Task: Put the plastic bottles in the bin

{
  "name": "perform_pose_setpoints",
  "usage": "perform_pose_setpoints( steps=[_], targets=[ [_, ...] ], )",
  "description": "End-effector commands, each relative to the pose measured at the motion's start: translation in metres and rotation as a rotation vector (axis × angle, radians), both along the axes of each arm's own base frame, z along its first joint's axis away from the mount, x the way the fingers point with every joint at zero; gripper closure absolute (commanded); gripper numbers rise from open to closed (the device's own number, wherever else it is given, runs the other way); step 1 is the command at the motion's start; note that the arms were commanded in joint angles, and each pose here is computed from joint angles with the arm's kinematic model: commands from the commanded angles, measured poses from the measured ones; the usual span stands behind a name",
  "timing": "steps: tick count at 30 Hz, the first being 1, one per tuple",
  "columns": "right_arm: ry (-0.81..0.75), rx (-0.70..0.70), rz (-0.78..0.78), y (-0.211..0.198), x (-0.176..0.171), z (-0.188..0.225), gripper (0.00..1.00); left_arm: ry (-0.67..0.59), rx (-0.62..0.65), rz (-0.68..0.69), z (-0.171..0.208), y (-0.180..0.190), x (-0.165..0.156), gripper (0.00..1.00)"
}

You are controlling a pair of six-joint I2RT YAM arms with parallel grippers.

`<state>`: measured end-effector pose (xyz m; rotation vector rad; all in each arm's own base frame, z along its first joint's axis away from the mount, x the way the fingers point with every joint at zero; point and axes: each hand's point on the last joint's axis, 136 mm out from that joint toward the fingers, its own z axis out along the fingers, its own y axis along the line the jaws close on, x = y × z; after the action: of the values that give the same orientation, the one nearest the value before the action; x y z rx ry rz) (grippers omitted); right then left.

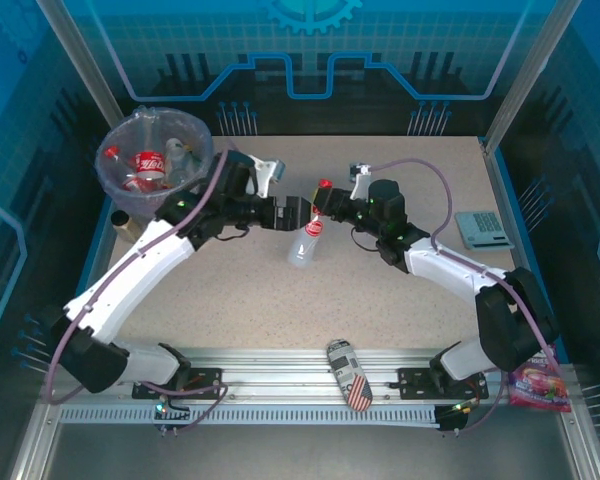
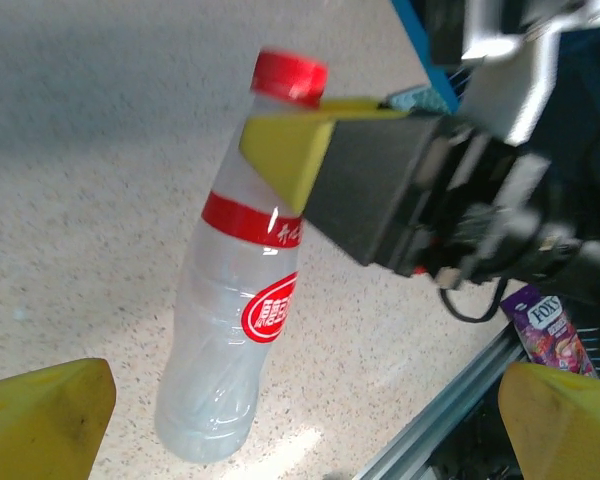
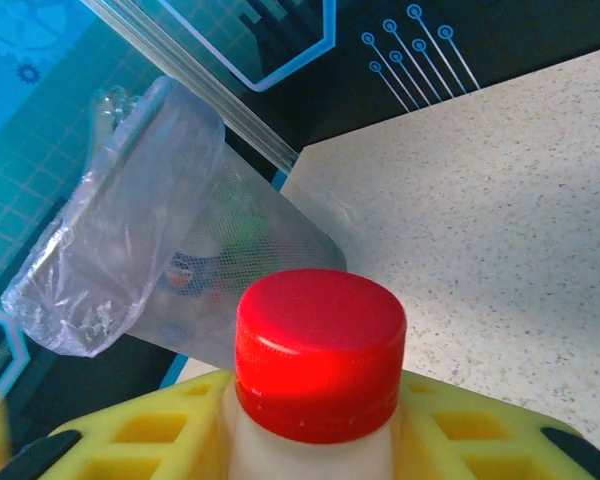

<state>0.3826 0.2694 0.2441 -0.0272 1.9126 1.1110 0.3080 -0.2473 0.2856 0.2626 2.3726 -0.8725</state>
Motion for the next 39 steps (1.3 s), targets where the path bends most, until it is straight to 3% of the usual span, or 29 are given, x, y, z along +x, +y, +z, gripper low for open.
perform_pose_setpoints(
  steps=[1,9,16,20,27,30,35,39],
  targets=[
    [-0.047,0.075,0.042,0.011,0.0,0.025,0.6,0.011,-0.055,-0.017,-0.005,-0.012,0.004,0.01],
    [-0.043,0.147,0.11,0.018,-0.008,0.035,0.6,0.06,0.003,-0.025,-0.045,-0.017,0.016,0.01],
    [-0.033,0.173,0.167,0.028,-0.015,0.039,0.6,0.056,0.046,-0.02,-0.058,-0.021,0.037,0.15],
    [-0.027,0.165,0.17,0.028,-0.017,0.035,0.6,0.042,0.048,-0.019,-0.055,-0.023,0.044,0.28],
    [-0.029,0.166,0.177,0.029,-0.016,0.035,0.59,0.049,0.04,-0.019,-0.057,-0.024,0.047,0.38],
    [-0.034,0.152,0.182,0.027,-0.016,0.037,0.47,0.045,0.034,-0.014,-0.054,-0.021,0.048,0.38],
    [-0.059,0.121,0.151,0.007,-0.011,0.049,0.18,0.007,0.02,0.009,-0.039,-0.007,0.056,0.39],
    [-0.074,0.134,0.129,-0.008,-0.01,0.063,0.07,-0.049,0.019,0.038,-0.017,0.011,0.065,0.4]
  ],
)
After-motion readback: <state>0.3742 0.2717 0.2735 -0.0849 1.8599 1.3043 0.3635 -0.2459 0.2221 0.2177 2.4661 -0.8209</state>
